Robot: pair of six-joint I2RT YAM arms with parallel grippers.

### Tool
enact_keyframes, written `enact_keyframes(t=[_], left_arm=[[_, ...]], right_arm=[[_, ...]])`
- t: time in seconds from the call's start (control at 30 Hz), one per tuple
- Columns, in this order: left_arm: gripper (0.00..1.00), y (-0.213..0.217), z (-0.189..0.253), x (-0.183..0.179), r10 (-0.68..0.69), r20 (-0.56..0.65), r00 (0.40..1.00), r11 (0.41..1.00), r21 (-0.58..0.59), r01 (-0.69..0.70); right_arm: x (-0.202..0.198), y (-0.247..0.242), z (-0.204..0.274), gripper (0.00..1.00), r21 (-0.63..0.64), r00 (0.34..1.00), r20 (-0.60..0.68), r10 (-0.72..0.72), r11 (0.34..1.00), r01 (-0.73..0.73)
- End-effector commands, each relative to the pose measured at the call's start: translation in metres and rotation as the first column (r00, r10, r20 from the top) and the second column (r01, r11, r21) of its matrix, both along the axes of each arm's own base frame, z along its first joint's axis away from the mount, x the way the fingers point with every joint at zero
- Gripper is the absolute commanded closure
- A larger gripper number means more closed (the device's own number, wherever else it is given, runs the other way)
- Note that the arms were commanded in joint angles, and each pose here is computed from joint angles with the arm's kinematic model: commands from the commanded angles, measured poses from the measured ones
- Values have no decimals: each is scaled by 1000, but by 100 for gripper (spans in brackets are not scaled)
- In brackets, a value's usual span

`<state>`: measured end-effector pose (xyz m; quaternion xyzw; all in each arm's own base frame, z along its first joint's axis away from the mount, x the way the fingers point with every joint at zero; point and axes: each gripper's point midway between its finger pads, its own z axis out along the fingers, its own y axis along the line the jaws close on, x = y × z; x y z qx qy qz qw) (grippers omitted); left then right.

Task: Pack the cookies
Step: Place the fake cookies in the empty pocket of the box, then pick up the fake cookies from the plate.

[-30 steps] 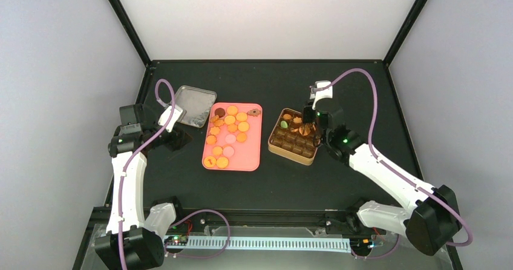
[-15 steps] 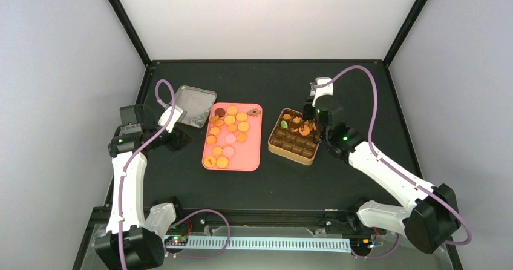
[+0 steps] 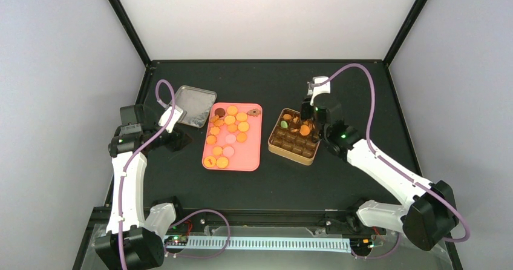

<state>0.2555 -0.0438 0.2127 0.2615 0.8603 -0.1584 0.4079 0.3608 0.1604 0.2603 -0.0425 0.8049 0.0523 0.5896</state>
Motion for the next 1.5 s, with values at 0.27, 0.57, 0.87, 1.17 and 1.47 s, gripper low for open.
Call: enact_keyframes(t=[0.27,0.57,0.87,1.17,1.47], left_arm=[[40,0,8,-1,-3,10,1000,1000,-4,3],[40,0,9,-1,7,-1,1000,1000,-13,-7],[40,2,6,-3,13,-7,1000,1000,-11,-13],[40,3,5,-2,13,-7,1000,1000,-11,-13],[40,2,2,-2,12,-11,1000,1000,-20,-12]], right_arm=[[-13,60,85,69,168,974,145,176,965,-200],[-8,165,61,68,178,922,93,377,904,-388],[11,229,24,66,167,902,28,431,888,-429],[11,239,-10,64,161,896,-31,442,887,-432],[-9,237,-30,65,117,892,-57,449,890,-440]])
